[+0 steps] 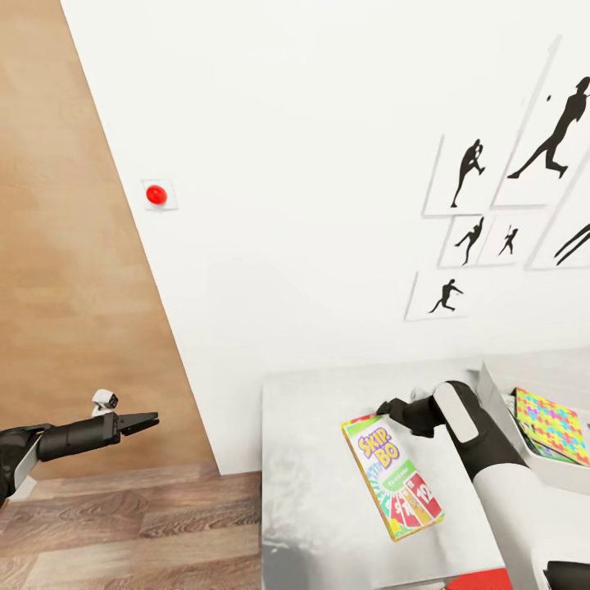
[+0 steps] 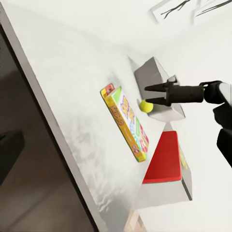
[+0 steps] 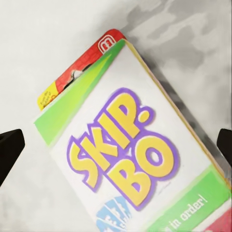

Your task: Put all the toys in the child's room - the three board games (two on the bed and one on the table), the two jigsaw puzzles on the table, and the tennis ball on the table - inside the toy box on the table in the child's room.

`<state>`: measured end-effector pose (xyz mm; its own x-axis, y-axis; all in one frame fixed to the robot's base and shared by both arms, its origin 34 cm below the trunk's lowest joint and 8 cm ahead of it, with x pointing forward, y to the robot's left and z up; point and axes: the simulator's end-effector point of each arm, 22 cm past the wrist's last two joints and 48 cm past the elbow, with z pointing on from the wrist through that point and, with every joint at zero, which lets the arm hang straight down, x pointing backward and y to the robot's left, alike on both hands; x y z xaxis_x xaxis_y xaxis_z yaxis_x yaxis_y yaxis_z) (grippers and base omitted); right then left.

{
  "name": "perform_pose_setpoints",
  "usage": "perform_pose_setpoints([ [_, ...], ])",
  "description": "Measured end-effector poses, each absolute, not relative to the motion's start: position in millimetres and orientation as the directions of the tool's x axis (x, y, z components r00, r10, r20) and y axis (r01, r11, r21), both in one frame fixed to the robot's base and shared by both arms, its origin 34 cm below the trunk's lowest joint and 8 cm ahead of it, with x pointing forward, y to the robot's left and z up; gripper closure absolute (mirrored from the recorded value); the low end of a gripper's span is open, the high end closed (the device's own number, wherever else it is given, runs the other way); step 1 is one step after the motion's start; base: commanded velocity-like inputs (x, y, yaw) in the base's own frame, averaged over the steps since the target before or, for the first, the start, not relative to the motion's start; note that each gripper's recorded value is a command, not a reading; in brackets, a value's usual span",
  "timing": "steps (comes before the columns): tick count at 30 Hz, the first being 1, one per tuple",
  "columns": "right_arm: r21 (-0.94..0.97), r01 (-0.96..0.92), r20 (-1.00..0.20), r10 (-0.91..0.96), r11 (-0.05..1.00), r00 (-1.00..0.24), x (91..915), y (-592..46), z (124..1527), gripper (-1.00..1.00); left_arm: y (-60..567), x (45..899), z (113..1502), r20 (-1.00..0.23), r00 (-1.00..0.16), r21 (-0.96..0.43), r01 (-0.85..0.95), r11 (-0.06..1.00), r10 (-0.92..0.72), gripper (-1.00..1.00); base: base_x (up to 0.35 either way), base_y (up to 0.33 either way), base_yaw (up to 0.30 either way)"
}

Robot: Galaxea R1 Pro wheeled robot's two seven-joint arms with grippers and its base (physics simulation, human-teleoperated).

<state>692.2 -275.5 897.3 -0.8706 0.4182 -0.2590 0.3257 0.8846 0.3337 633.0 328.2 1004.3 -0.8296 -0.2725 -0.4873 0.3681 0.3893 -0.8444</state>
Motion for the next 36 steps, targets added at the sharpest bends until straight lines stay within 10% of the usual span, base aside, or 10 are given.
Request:
perform_pose_setpoints([
  [36, 0.329, 0.327, -0.281, 0.422, 0.886, -0.862, 696.8, -297.6, 861.1, -1.0, 328.1, 631.9, 973.0, -0.437, -0.857, -0.865, 0.317, 0.389, -0.272, -1.0, 0.0, 0.0, 0.0],
])
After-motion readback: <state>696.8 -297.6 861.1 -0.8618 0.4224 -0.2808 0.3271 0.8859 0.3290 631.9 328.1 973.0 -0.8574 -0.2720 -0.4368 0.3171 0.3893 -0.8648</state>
